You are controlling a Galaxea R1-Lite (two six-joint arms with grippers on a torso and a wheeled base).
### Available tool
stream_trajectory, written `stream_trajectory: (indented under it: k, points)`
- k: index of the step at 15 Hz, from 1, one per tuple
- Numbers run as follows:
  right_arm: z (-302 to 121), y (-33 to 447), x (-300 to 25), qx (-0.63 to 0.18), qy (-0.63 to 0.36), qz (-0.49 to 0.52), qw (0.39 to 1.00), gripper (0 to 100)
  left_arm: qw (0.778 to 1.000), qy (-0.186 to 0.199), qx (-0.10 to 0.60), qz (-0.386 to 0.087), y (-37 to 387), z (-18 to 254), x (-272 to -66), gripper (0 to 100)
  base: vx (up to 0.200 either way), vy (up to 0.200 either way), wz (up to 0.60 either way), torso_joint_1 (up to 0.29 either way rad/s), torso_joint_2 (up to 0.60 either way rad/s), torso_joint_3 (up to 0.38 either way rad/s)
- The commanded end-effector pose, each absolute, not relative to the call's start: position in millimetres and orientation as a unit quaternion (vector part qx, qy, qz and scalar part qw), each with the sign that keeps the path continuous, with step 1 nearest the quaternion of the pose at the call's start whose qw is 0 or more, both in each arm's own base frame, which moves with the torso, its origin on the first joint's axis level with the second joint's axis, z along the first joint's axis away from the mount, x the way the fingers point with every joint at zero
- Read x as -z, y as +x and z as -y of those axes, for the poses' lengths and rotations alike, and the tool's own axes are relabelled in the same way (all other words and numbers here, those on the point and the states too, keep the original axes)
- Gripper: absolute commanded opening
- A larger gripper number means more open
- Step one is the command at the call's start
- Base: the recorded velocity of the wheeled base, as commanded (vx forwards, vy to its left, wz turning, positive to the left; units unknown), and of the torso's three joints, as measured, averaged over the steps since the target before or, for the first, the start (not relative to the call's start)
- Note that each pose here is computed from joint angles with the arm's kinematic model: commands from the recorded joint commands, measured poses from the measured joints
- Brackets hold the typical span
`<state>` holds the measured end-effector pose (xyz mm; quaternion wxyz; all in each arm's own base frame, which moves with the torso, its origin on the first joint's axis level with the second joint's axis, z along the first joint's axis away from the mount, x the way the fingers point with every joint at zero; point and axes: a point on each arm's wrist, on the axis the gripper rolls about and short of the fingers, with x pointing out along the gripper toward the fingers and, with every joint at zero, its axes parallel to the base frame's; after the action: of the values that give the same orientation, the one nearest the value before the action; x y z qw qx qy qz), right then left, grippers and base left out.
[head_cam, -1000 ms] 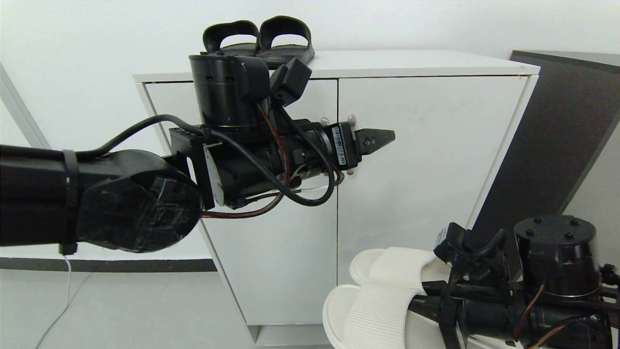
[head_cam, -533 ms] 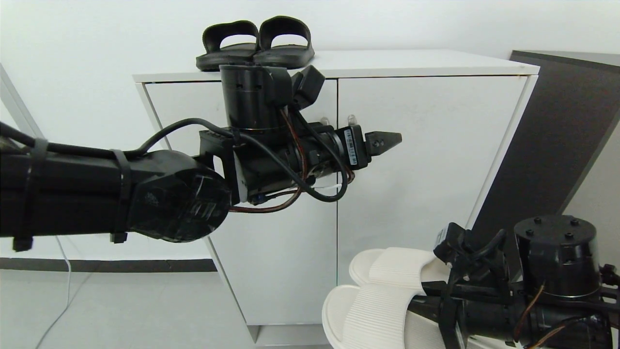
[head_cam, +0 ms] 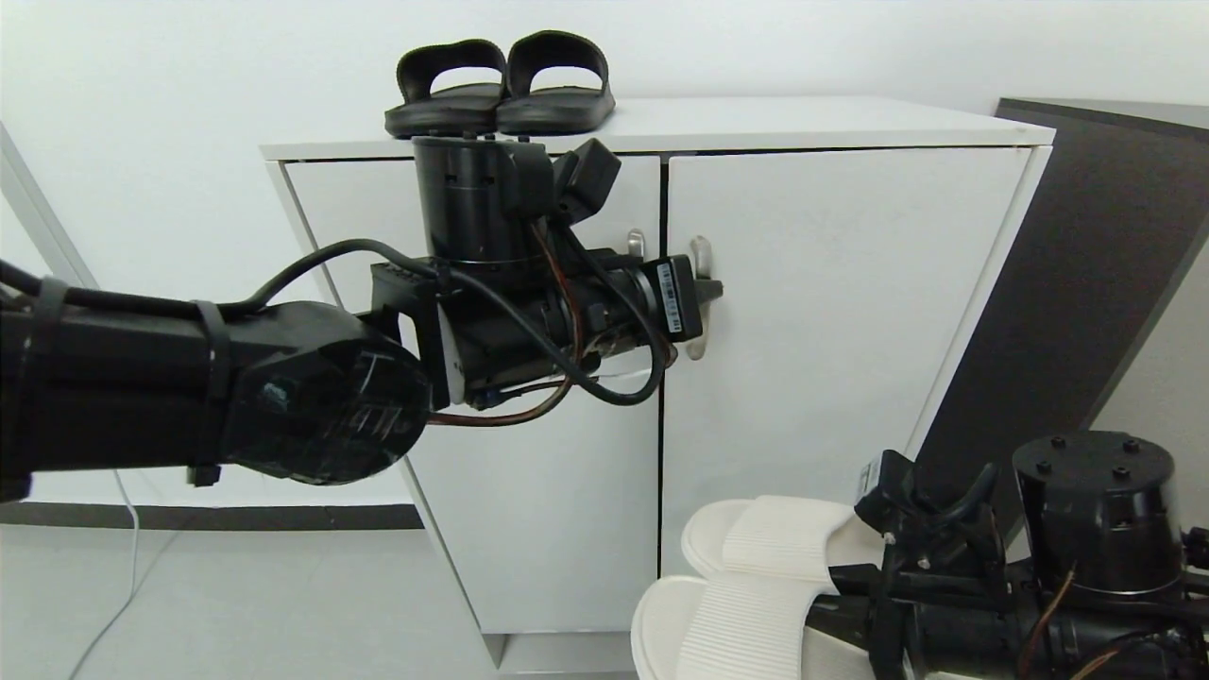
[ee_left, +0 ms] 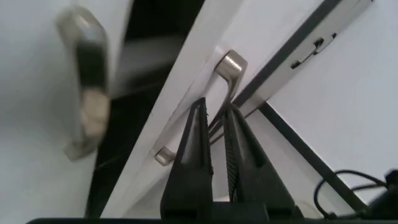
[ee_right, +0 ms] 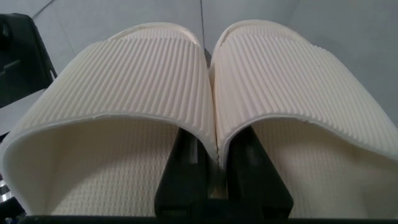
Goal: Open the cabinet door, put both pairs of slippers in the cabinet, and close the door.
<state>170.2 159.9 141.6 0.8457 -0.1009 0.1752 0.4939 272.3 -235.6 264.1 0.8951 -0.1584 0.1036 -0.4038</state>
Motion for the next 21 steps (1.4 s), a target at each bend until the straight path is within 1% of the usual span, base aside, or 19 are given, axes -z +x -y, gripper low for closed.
stream_trajectory:
  k: [1, 3, 6, 9, 11, 13, 15, 18, 21]
  points:
    - [-157, 166, -141, -0.507, -0.105, -0.172, 0.838, 0, 0.894, -0.162, 0.407, -0.095, 255, 223, -270, 0, 0.000, 0.000, 0.00, 0.000, 0.00, 0.000]
    - [-152, 158, -138, -0.541, -0.113, -0.164, 0.817, 0, 0.893, -0.159, 0.410, -0.097, 246, 217, -267, 0, 0.000, 0.000, 0.00, 0.000, 0.00, 0.000]
    - [-146, 148, -137, -0.580, -0.122, -0.149, 0.792, 0, 0.891, -0.161, 0.414, -0.091, 232, 206, -270, 0, 0.000, 0.000, 0.00, 0.000, 0.00, 0.000]
    - [-145, 148, -134, -0.584, -0.126, -0.153, 0.788, 0, 0.879, -0.164, 0.441, -0.078, 202, 198, -281, 0, 0.000, 0.000, 0.00, 0.000, 0.00, 0.000]
    - [-145, 148, -133, -0.583, -0.128, -0.153, 0.787, 0, 0.876, -0.167, 0.447, -0.072, 194, 192, -286, 0, 0.000, 0.000, 0.00, 0.000, 0.00, 0.000]
    - [-145, 148, -133, -0.583, -0.129, -0.152, 0.787, 0, 0.880, -0.169, 0.438, -0.071, 198, 189, -286, 0, 0.000, 0.000, 0.00, 0.000, 0.00, 0.000]
    - [-145, 147, -132, -0.585, -0.138, -0.147, 0.786, 0, 0.885, -0.168, 0.428, -0.076, 217, 183, -282, 0, 0.000, 0.000, 0.00, 0.000, 0.00, 0.000]
    - [-144, 147, -133, -0.584, -0.138, -0.146, 0.787, 0, 0.892, -0.175, 0.410, -0.077, 240, 186, -281, 0, 0.000, 0.000, 0.00, 0.000, 0.00, 0.000]
    - [-145, 148, -133, -0.583, -0.139, -0.145, 0.787, 0, 0.892, -0.181, 0.407, -0.071, 250, 192, -285, 0, 0.000, 0.000, 0.00, 0.000, 0.00, 0.000]
